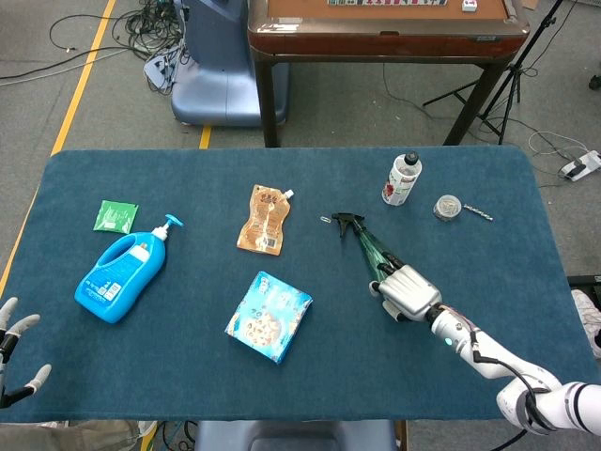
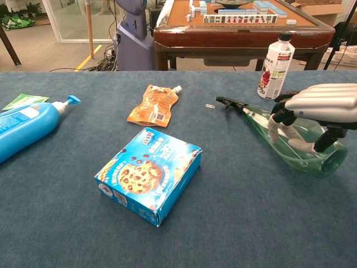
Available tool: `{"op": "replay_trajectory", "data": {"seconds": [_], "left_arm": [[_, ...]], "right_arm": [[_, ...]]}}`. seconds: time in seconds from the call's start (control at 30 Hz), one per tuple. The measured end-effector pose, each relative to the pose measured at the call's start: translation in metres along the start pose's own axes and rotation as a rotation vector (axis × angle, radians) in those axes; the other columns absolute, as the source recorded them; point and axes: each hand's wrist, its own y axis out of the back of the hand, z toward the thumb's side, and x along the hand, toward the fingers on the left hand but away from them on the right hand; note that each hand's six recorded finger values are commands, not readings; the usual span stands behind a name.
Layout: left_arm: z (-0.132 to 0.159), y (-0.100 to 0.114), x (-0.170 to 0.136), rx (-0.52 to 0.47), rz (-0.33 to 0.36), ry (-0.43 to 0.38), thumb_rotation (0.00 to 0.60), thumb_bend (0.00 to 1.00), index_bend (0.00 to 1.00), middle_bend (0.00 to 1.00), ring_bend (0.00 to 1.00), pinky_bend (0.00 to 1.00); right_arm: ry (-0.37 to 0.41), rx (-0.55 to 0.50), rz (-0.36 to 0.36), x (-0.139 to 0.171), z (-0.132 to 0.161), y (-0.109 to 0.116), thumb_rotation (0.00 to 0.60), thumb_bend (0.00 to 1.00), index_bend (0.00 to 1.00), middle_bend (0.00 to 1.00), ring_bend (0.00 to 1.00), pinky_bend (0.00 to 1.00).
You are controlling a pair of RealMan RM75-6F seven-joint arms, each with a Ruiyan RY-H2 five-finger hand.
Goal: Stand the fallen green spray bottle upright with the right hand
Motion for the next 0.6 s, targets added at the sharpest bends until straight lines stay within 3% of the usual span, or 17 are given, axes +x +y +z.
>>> {"op": "replay_trajectory", "data": {"seconds": [0.13, 0.33, 0.47, 0.6], "left_arm": [[0.000, -0.001, 0.001, 0.000, -0.004, 0.001, 0.600, 0.26, 0.21, 0.02, 0.04, 0.04], [0.002, 0.000, 0.002, 0.001, -0.003, -0.004, 0.600, 0.26, 0.21, 0.02, 0.04, 0.04], [0.003, 0.000, 0.002, -0.001, -0.001, -0.006, 0.600, 0.26, 0.21, 0.02, 0.04, 0.04], [0.001, 0.000, 0.001, -0.001, -0.004, -0.002, 0.600, 0.26, 0.21, 0.02, 0.04, 0.04]], "right_arm": [[-0.043, 0.015, -0.006, 0.002, -0.016, 0.001, 0.541, 0.56, 0.40, 0.51, 0.15, 0.00], [-0.039, -0.120, -0.090, -0.002, -0.011, 0.027, 0.539, 0.49, 0.35, 0.41, 0.15, 0.00], [-0.053, -0.227, -0.137, -0.007, -0.013, 0.052, 0.540, 0.60, 0.19, 0.32, 0.12, 0.00], [-0.103, -0.280, -0.115, -0.014, -0.025, 0.063, 0.539, 0.73, 0.14, 0.28, 0.10, 0.00]]}}
